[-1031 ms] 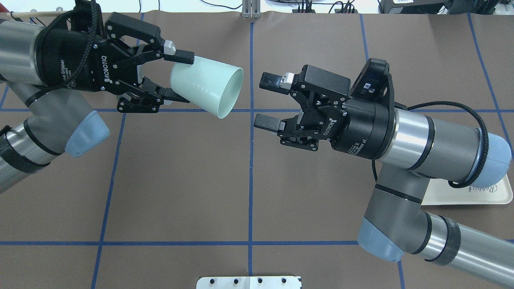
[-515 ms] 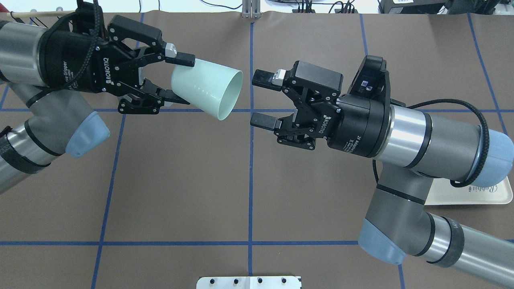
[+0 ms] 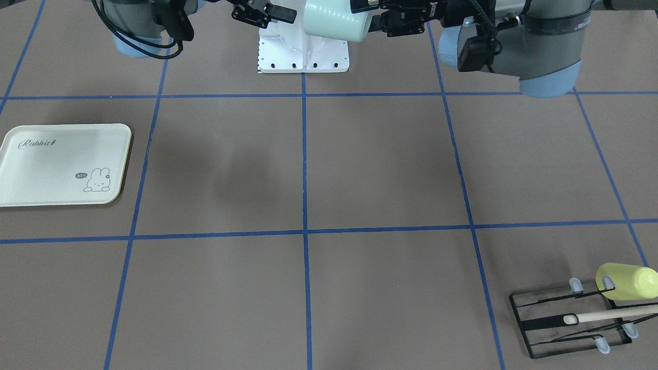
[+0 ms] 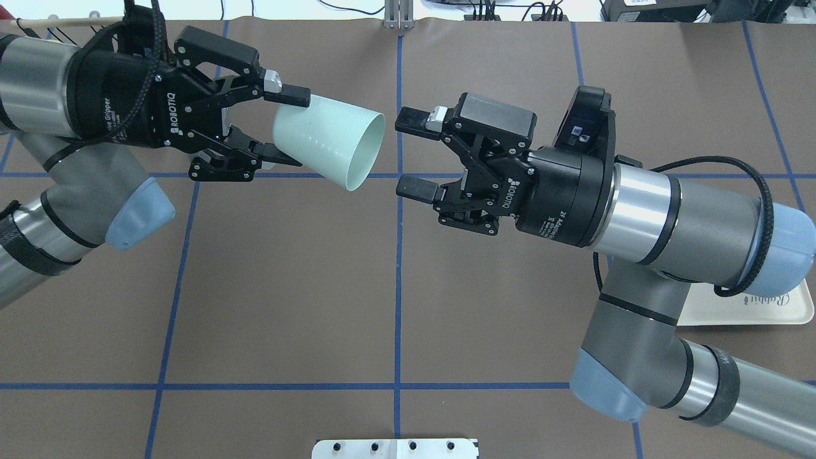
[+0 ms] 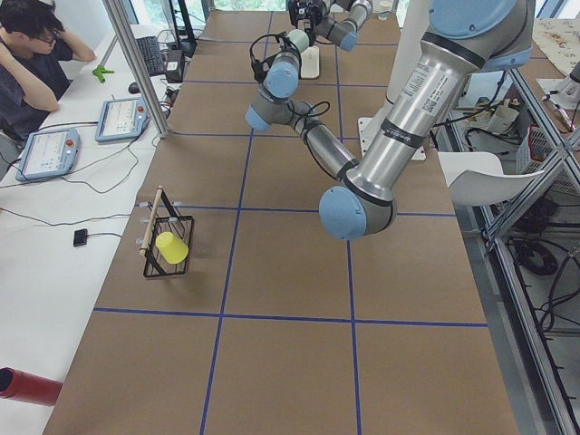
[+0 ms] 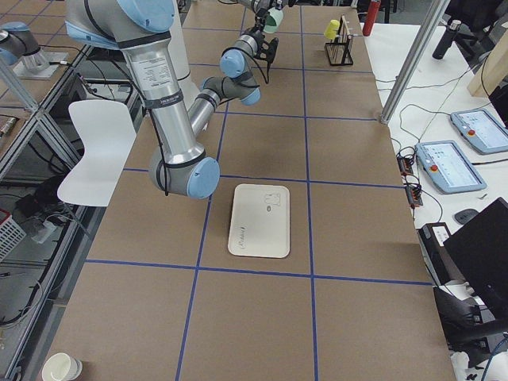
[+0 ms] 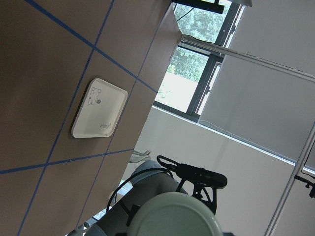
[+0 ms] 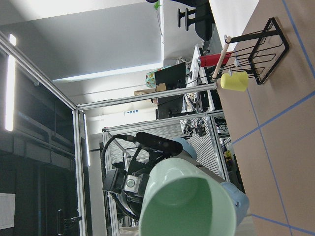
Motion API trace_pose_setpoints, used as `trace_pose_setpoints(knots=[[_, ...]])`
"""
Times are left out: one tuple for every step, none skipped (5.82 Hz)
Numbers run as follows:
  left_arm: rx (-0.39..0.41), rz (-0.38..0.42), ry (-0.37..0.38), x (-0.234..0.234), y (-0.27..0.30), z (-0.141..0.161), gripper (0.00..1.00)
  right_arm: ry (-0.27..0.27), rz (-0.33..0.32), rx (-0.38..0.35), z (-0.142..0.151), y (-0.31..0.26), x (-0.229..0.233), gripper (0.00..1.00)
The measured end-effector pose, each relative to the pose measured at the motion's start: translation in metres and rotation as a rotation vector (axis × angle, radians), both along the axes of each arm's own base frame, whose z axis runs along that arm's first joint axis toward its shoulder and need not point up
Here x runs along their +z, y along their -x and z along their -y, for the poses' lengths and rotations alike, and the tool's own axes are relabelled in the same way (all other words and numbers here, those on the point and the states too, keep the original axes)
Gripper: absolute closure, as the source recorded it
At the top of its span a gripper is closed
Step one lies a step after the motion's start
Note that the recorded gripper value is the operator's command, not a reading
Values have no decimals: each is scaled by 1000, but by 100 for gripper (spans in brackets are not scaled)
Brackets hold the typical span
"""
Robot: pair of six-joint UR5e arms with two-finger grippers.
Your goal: Left arm grabs green cup and hands to right arm on tray
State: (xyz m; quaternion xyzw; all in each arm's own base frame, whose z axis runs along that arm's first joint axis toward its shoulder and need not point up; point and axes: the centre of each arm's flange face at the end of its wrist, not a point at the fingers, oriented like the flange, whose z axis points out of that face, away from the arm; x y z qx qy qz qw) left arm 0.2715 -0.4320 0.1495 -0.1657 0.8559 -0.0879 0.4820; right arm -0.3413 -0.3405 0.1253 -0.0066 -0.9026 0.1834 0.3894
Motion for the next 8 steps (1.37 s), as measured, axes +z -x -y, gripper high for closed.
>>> trace_pose_setpoints(knots=[[0, 3, 2, 1, -1, 0, 100, 7, -4, 1, 0, -2, -2, 6], [0, 6, 5, 3, -2, 1, 100, 16, -14, 0, -2, -5, -7, 6], [0, 11, 9, 6, -4, 3, 100, 24, -25, 0, -4, -9, -12, 6], [1, 14, 12, 7, -5, 4, 100, 36, -32, 5, -4, -10, -15, 7], [2, 13, 11, 6, -5, 3, 100, 51, -38, 14, -3, -9, -16, 16], [4, 9, 8, 3, -6, 3, 100, 62, -39, 23, -1, -7, -18, 16], [9, 8, 7, 2, -8, 1, 100, 70, -37, 31, 2, -3, -24, 16], [17, 8, 7, 2, -12, -1, 100, 74, -35, 33, 3, -1, -28, 16]])
